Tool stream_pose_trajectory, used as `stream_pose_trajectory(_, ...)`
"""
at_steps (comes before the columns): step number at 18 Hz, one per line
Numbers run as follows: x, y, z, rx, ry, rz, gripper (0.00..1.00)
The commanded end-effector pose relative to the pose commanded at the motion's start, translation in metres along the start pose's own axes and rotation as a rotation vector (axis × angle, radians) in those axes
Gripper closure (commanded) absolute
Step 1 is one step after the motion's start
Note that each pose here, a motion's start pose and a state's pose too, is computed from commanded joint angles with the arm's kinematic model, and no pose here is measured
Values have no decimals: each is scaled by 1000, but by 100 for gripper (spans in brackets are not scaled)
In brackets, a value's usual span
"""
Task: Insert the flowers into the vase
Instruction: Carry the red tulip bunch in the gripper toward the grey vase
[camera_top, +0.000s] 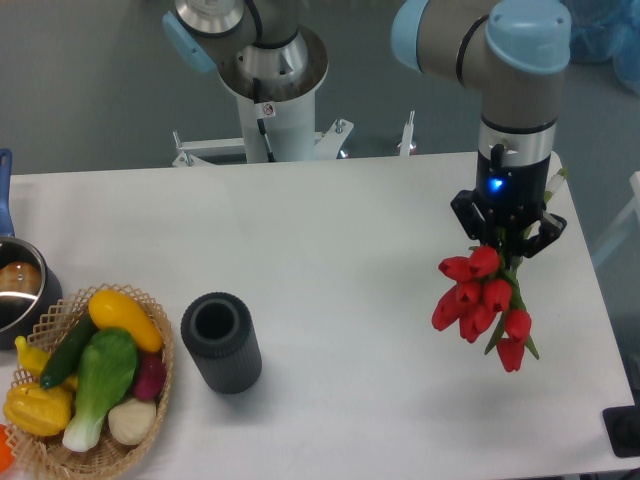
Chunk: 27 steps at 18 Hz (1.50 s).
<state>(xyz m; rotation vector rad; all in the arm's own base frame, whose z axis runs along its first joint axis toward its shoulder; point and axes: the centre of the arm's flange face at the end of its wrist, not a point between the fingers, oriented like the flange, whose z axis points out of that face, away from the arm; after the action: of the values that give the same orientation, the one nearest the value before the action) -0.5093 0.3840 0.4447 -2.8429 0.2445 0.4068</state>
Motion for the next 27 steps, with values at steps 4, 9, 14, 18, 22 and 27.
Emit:
stream_pose_trajectory(4, 2, -2, -2, 7, 2, -3, 100)
stream_pose_trajectory(9, 10, -1, -12, 41, 42, -40, 100)
stream_pose_trajectory(14, 22, 0, -32, 230, 91, -193, 100)
stream_pose_trajectory(18, 32, -9, -33, 310, 125, -250, 100)
stream_pose_trajectory(22, 40, -28, -37, 452, 197, -307, 100)
stream_pose_trajectory(27, 39, -54, -54, 758, 331, -342, 100)
